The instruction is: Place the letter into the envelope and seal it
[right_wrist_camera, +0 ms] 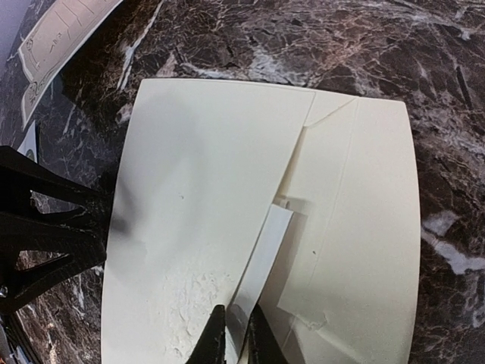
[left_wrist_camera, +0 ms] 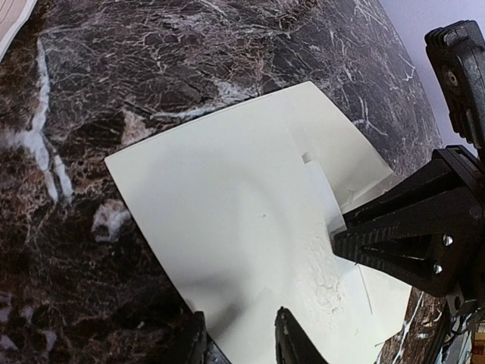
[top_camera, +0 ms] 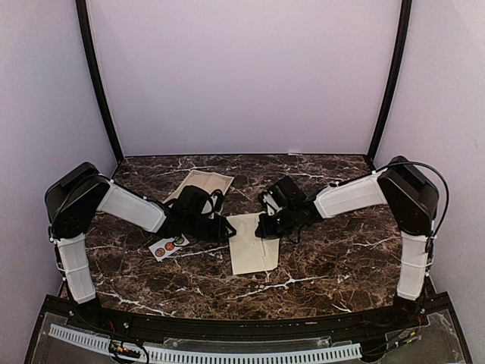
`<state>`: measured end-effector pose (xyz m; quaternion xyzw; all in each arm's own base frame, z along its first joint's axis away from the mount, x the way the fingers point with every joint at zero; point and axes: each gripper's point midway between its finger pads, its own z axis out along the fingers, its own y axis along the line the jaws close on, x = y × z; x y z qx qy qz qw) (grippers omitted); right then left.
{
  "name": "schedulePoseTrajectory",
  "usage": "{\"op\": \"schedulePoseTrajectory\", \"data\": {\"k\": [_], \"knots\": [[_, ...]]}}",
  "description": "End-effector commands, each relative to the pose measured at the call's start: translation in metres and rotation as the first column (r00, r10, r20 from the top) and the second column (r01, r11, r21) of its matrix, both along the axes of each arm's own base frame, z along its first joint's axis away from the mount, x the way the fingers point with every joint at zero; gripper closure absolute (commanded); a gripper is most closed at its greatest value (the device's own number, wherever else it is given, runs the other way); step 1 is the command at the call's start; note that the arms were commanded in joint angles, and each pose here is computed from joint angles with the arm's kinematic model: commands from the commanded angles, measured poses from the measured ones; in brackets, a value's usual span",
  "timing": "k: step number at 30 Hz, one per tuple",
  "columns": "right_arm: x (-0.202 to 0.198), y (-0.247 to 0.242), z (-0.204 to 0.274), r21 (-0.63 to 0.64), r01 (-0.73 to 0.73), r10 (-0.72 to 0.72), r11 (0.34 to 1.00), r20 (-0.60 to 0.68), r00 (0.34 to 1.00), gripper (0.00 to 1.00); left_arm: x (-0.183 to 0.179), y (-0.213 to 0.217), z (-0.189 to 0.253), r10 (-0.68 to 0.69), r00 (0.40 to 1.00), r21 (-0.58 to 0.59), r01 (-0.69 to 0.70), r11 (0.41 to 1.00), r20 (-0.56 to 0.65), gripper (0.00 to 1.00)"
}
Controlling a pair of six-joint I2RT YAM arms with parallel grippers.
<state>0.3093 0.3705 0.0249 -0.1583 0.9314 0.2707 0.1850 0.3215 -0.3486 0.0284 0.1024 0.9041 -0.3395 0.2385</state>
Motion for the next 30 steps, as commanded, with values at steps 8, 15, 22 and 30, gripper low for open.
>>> {"op": "schedulePoseTrajectory", "data": {"k": [8, 15, 22, 30], "knots": [[-0.01, -0.003, 0.033, -0.02, -0.002, 0.003, 1.0, 0.039, 0.999, 0.8, -0.002, 0.006, 0.026, -0.013, 0.999, 0.028, 0.012, 1.0, 0.041, 0.64], [-0.021, -0.012, 0.034, -0.022, 0.027, -0.027, 0.999, 0.005, 1.0, 0.76, -0.012, 0.012, 0.037, -0.018, 0.999, 0.019, 0.017, 1.0, 0.037, 0.57], [-0.028, -0.01, 0.02, -0.016, 0.038, -0.039, 0.999, -0.042, 0.998, 0.82, -0.028, 0.021, 0.021, -0.009, 1.0, 0.011, 0.009, 1.0, -0.021, 0.57], [-0.03, -0.005, 0.006, -0.019, 0.038, -0.04, 0.999, -0.077, 0.996, 0.89, -0.036, 0.02, 0.01, -0.016, 0.998, -0.02, 0.015, 1.0, -0.058, 0.67]]}}
